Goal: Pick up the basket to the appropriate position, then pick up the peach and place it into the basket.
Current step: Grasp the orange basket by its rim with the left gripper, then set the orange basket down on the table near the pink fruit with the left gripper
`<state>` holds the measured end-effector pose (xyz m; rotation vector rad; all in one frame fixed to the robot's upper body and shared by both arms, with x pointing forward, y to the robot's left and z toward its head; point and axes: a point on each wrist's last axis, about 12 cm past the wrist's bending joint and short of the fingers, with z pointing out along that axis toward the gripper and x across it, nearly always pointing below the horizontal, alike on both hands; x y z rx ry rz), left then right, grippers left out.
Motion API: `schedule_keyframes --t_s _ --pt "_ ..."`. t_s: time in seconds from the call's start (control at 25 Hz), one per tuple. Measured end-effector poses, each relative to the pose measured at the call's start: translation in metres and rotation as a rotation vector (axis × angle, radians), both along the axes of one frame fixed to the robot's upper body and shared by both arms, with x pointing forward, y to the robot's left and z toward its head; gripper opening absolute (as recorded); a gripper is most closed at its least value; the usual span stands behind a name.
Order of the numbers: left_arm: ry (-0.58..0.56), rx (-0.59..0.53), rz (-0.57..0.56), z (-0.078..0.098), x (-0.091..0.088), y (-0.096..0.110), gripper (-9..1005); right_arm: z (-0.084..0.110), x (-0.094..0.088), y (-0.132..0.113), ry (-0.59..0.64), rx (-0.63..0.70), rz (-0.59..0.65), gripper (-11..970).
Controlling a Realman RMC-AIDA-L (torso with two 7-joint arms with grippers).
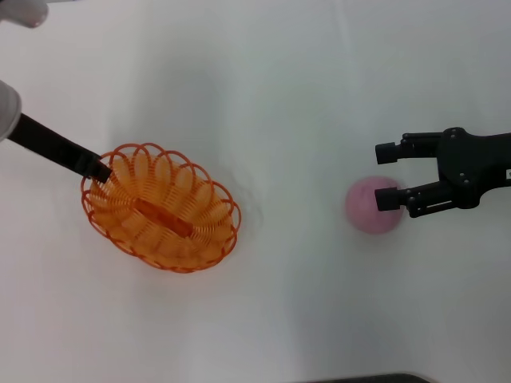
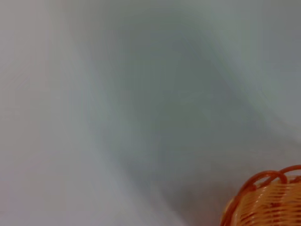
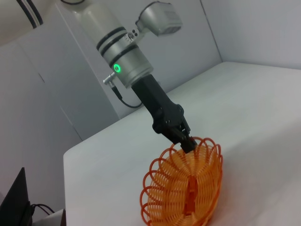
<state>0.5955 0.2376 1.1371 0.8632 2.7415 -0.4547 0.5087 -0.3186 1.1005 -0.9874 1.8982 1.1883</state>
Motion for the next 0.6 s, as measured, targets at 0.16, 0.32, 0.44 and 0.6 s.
schedule_keyframes --t_s 0.16,0.32,0.44,0.6 --pt "0.007 -0.059 0.012 0.012 -0.002 0.003 71 0.000 0.000 0.000 0.000 0.000 0.000 944" --pt "-0.011 -0.136 0.059 0.027 -0.002 0.009 63 0.001 0.002 0.001 -0.005 0.000 0.004 944" --pt "-0.018 -0.200 0.118 0.032 -0.002 0.014 53 0.003 0.003 0.001 -0.013 0.002 0.005 943" --pt "-0.011 -0.229 0.173 0.032 -0.002 0.018 51 0.005 0.003 0.000 -0.031 0.008 0.011 941"
